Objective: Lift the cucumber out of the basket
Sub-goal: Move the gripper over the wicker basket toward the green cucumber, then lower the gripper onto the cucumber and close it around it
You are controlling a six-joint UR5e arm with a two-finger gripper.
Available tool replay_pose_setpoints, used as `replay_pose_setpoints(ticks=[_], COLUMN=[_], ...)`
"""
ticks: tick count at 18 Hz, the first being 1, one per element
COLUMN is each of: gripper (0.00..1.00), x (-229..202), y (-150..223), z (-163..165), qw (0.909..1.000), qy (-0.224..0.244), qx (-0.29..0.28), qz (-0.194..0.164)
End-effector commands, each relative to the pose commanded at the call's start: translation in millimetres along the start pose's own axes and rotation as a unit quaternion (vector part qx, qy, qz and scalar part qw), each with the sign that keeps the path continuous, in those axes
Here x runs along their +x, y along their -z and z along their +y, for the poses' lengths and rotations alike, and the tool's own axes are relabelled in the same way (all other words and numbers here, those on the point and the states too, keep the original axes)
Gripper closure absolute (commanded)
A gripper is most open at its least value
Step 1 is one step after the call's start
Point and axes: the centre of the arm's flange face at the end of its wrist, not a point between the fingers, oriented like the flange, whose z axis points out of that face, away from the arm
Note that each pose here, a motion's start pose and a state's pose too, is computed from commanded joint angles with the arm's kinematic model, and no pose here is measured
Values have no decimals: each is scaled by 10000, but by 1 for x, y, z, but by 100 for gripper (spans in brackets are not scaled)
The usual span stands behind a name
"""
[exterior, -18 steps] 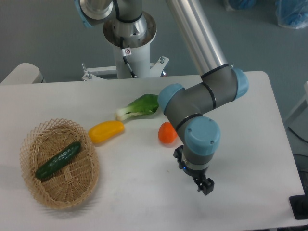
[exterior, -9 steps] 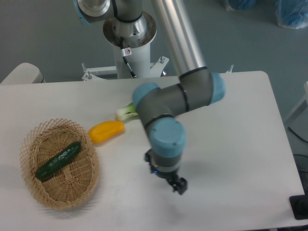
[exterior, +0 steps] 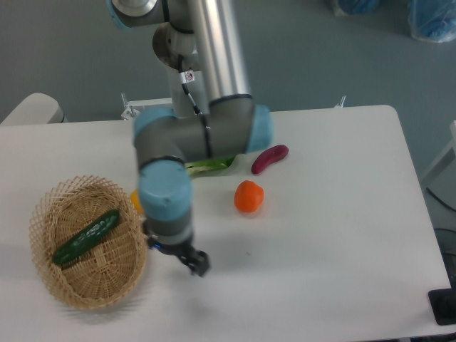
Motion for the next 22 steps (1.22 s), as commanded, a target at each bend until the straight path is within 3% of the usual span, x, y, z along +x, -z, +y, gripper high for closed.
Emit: replay_pose_setpoints(ticks=[6, 14, 22], gripper=[0, 0, 0], x=[58, 110, 118], y=[-29, -71, -91], z=[-36, -38, -49], qw=[9999, 9994, 9998], qy=[64, -210, 83], qx=[-9, -155, -148], qz=[104, 211, 123])
